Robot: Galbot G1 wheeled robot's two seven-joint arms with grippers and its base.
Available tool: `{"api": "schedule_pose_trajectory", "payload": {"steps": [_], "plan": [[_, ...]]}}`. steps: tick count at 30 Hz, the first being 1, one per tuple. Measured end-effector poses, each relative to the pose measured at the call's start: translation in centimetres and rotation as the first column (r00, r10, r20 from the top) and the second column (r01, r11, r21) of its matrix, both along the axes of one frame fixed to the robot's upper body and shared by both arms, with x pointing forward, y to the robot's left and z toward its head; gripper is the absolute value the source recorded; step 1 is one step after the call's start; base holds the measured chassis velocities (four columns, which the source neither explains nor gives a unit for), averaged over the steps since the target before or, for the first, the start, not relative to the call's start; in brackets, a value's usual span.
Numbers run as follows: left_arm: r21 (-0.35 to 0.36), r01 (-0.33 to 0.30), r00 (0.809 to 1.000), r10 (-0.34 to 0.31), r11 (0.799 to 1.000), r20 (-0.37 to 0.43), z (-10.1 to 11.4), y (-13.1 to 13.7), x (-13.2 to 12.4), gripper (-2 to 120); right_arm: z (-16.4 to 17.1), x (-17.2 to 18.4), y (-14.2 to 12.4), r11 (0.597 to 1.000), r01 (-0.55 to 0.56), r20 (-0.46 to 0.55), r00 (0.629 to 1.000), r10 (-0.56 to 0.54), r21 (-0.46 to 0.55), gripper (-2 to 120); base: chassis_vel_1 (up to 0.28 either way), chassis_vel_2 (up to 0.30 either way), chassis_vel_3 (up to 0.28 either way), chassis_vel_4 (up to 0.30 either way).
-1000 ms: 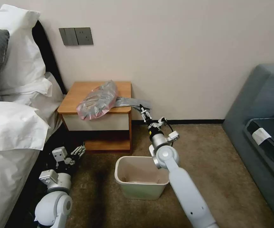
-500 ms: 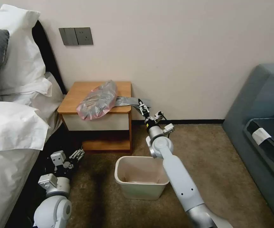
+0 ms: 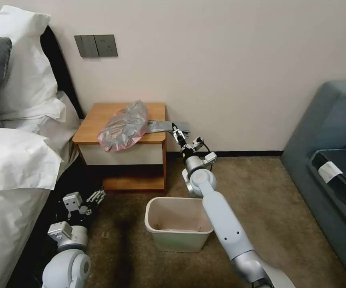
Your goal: Pick up the garbage bag from the table and place it over the trash can.
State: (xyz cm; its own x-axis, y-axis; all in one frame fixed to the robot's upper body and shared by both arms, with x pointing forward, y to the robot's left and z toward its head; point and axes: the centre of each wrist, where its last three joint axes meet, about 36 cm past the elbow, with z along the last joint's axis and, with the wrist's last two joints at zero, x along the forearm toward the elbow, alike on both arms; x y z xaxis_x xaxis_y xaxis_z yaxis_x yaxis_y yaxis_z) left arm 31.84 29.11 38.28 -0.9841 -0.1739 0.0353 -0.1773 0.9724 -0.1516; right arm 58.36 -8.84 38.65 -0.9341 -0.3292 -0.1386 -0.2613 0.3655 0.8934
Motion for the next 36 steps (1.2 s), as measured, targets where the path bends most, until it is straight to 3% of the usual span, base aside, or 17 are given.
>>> {"api": "schedule_pose_trajectory", "payload": {"steps": [17,28,36], "plan": [[-0.003,-0.003,1.0,0.003,1.0,0.001,0.0,-0.2,-0.3,99,0.4,0.5,-0.3,1.0,0.008,0.026,1.0,-0.007,-0.02,0,0.0,0.0,0.0,0.0],[0.003,-0.012,1.0,0.012,1.0,0.006,0.3,0.1,-0.3,99,1.1,-0.5,0.2,1.0,0.016,0.043,0.999,-0.015,-0.021,0,0.0,0.0,0.0,0.0],[-0.013,-0.049,0.999,0.049,0.999,0.021,0.3,0.9,0.6,99,2.8,-7.1,0.6,0.999,0.031,0.01,0.999,-0.031,-0.029,0,0.0,0.0,0.0,0.0]]}}
